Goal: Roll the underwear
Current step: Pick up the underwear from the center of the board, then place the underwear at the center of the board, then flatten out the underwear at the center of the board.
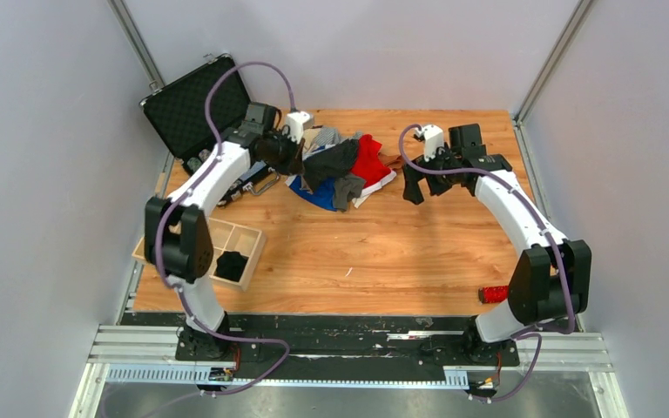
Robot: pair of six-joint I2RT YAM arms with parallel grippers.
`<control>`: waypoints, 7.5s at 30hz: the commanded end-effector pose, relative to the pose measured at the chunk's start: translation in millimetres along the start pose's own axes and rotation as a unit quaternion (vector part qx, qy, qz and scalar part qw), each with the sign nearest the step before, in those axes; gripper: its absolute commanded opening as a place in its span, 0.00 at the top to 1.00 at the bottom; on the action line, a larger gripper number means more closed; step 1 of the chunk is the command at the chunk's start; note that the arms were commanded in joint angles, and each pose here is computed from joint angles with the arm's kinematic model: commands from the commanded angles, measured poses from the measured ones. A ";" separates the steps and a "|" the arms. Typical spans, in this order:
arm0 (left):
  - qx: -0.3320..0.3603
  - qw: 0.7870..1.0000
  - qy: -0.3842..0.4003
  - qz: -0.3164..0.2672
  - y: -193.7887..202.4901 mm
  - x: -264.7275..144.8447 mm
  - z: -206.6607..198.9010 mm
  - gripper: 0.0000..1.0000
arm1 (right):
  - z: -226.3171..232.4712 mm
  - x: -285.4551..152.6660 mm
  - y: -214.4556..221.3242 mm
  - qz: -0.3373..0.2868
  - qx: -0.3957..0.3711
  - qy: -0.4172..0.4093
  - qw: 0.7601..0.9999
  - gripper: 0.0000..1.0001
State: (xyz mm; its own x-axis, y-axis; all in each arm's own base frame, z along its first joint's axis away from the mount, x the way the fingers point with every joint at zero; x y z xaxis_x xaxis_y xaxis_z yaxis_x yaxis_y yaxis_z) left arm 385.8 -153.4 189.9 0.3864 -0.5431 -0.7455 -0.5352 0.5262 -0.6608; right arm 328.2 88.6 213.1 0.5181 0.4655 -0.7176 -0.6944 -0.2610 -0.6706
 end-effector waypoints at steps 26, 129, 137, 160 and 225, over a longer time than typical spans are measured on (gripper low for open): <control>0.045 0.957 0.143 -0.247 -131.2 -96.3 -77.4 1.00 | 86.9 -71.1 -71.5 -0.186 -0.166 -0.111 0.962 0.28; -0.140 0.984 0.113 -0.011 23.5 8.3 -55.8 1.00 | 59.6 58.6 54.0 0.045 -0.129 -0.090 0.986 0.96; -0.154 0.983 0.104 0.005 30.4 12.2 -54.7 1.00 | 102.1 58.6 6.0 0.021 -0.014 -0.163 0.986 0.65; -0.159 0.981 0.109 0.009 30.3 16.7 -53.6 1.00 | 111.8 157.9 7.2 0.060 -0.142 -0.143 0.978 0.51; -0.185 0.979 0.086 0.011 31.2 14.9 -50.9 1.00 | 84.1 76.7 110.4 0.239 0.230 -0.161 0.929 0.56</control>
State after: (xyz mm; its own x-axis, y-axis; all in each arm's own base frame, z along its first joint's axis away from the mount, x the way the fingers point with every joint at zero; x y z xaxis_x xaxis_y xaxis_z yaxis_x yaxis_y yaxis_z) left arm 335.6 -177.9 148.8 0.2258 -0.6288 -0.7441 -0.8134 0.2987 -0.4992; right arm 235.3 161.0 94.7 -0.0696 0.6251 -0.7774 -0.9859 -0.1617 -0.0418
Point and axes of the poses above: each gripper's point midway between its finger pads, its own x axis out along the fingers, its own z axis along the line the jaws close on, y = z × x, the point moved 7 cm from there along -x, back along the fingers, and after that the axes turned 8 degrees about x, right-handed, at the moved point
